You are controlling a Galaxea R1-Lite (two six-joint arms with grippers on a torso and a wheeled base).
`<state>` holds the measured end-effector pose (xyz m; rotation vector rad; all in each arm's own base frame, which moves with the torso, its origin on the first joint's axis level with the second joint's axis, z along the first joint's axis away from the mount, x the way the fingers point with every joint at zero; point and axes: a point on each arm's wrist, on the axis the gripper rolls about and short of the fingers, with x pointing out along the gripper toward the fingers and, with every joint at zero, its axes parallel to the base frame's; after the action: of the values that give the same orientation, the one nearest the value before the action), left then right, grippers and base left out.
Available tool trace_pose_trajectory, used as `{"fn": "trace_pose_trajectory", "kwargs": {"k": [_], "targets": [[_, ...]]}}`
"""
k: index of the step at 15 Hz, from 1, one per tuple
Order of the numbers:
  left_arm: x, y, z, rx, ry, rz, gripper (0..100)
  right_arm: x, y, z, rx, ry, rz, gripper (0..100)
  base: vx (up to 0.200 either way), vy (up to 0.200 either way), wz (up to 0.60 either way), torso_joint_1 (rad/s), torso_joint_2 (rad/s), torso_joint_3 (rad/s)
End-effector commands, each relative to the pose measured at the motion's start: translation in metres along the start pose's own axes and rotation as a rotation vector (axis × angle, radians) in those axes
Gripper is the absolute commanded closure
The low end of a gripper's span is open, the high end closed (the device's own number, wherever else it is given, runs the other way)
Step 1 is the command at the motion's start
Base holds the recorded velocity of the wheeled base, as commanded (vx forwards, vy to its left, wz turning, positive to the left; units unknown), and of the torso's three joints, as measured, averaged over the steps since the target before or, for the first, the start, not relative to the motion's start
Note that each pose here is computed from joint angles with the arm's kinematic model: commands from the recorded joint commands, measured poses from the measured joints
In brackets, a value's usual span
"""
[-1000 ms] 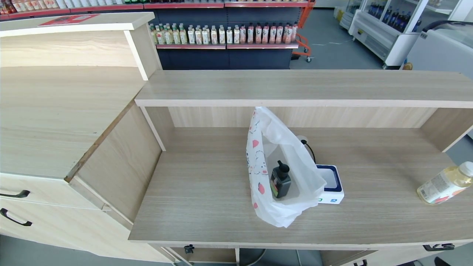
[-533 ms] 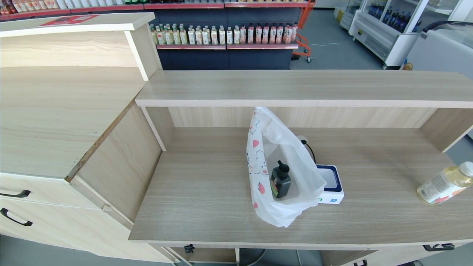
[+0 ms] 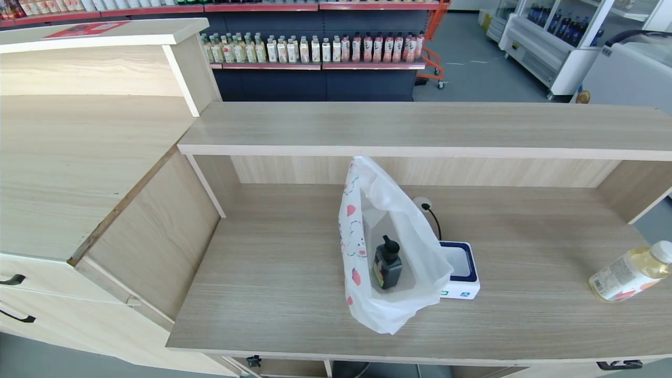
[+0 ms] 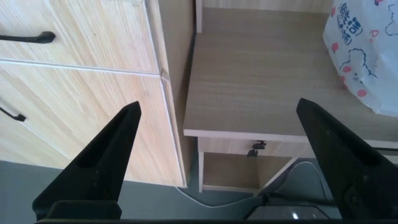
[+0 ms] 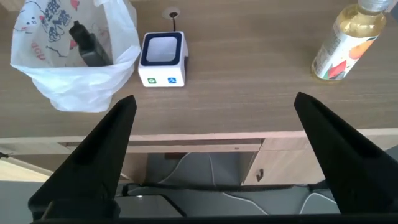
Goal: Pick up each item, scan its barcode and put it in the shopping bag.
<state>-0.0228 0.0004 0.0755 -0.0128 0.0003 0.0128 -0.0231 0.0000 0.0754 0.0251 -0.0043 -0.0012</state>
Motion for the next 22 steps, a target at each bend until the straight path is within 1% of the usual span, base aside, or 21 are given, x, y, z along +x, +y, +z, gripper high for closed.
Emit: {"fn": "trace_pose_trajectory", "kwargs": {"k": [1,2,4,8,10,15,17,18,19,20,22], "targets": [[0.0000,0.0001,0.0000,-0.001,0.000,0.000,0,0.0003,0.0000,-0.0001,-0.001,0.006,0.000,0,0.000,-0.200,0.00,-0.007,0.00,0.002],[0.0000,0.0001,0.0000,0.005,0.000,0.000,0,0.0003,0.0000,-0.0001,-0.001,0.006,-0.002,0,0.000,-0.200,0.00,-0.002,0.00,0.002],[0.0000,0.0001,0.0000,0.005,0.000,0.000,0,0.0003,0.0000,-0.0001,-0.001,0.006,0.000,0,0.000,-0.200,0.00,0.002,0.01,0.000],[0.0000,0.0001,0.0000,-0.004,0.000,-0.001,0,0.0003,0.0000,-0.0001,-0.001,0.006,-0.002,0,0.000,-0.200,0.00,0.001,0.00,0.001],[0.0000,0.0001,0.0001,-0.016,-0.002,0.001,0,0.0003,0.0000,-0.0002,-0.001,0.007,-0.002,0,0.000,-0.200,0.00,0.002,0.00,0.002],[0.0000,0.0001,0.0001,-0.018,-0.002,0.001,0,0.0003,0.0000,-0.0001,-0.001,0.006,-0.002,0,0.000,-0.200,0.00,0.005,0.00,0.003],[0.0000,0.0001,0.0000,-0.010,0.000,-0.001,0,0.0003,0.0000,-0.0002,-0.002,0.007,-0.002,0,0.000,-0.200,0.00,0.000,0.00,0.002],[0.0000,0.0000,0.0000,0.019,0.000,-0.002,0,0.0003,0.0000,-0.0002,-0.002,0.007,-0.002,0,0.000,-0.200,0.00,0.007,0.01,0.002],[0.0000,0.0001,0.0000,0.031,0.000,0.000,0,0.0003,0.0000,-0.0001,-0.001,0.006,0.000,0,0.000,-0.200,0.00,0.002,0.00,0.002],[0.0000,0.0001,0.0000,0.023,0.000,0.000,0,0.0003,0.0000,-0.0002,-0.001,0.007,-0.002,0,0.000,-0.200,0.00,0.002,0.00,0.002],[0.0000,0.0001,0.0000,0.017,0.000,0.000,0,0.0003,0.0000,-0.0002,-0.001,0.007,-0.002,0,-0.200,-0.200,0.00,0.000,0.01,0.002]]}}
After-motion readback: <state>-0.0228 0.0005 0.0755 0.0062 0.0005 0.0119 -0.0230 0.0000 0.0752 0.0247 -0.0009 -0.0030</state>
